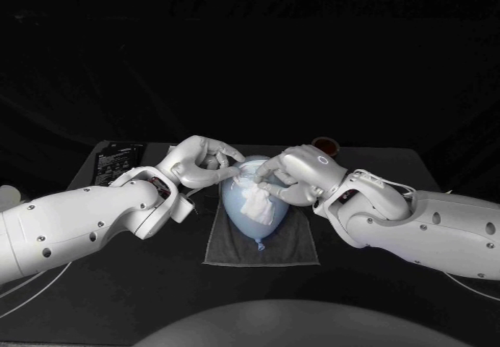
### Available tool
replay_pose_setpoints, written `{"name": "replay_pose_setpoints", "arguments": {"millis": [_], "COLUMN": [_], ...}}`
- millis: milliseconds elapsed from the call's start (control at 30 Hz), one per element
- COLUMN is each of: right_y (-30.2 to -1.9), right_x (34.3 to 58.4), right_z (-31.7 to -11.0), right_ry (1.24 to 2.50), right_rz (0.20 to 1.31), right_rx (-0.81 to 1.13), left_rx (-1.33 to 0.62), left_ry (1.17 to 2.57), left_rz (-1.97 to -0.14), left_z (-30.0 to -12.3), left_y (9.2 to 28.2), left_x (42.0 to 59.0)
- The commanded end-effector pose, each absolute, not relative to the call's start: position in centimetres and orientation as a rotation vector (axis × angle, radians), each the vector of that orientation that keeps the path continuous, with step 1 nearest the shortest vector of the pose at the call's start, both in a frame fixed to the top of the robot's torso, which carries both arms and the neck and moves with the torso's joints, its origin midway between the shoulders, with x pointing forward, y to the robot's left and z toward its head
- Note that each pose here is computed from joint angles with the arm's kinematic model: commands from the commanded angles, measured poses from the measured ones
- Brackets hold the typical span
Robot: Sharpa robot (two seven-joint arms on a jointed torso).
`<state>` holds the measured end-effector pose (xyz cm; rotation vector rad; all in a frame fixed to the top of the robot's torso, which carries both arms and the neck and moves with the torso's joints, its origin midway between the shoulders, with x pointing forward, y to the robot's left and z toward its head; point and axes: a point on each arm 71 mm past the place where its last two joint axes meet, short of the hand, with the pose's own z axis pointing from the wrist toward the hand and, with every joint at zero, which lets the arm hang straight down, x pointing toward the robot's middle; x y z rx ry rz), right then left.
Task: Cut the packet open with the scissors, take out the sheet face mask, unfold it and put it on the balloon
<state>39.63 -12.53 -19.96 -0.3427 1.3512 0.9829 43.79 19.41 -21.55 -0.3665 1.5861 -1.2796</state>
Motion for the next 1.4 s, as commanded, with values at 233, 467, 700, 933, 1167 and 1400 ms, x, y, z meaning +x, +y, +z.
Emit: {"name": "replay_pose_setpoints", "arguments": {"millis": [233, 467, 700, 933, 1167, 1400], "right_y": [-12.46, -12.52, -12.54, -12.53, -12.50, -12.46], "right_x": [39.61, 39.67, 39.70, 39.67, 39.65, 39.64], "right_z": [-19.86, -19.91, -19.93, -19.91, -19.88, -19.82], "right_ry": [1.343, 1.347, 1.349, 1.349, 1.348, 1.346], "right_rz": [0.982, 0.979, 0.977, 0.978, 0.980, 0.981], "right_rx": [-0.345, -0.345, -0.345, -0.345, -0.345, -0.345], "left_rx": [-0.302, -0.278, -0.265, -0.259, -0.257, -0.256], "left_ry": [1.609, 1.618, 1.628, 1.632, 1.642, 1.661], "left_rz": [-1.253, -1.266, -1.269, -1.260, -1.248, -1.209], "left_z": [-21.70, -21.70, -21.75, -21.85, -22.02, -22.30], "left_y": [18.84, 18.62, 18.58, 18.60, 18.57, 18.78], "left_x": [43.87, 43.74, 43.71, 43.83, 43.99, 44.27]}}
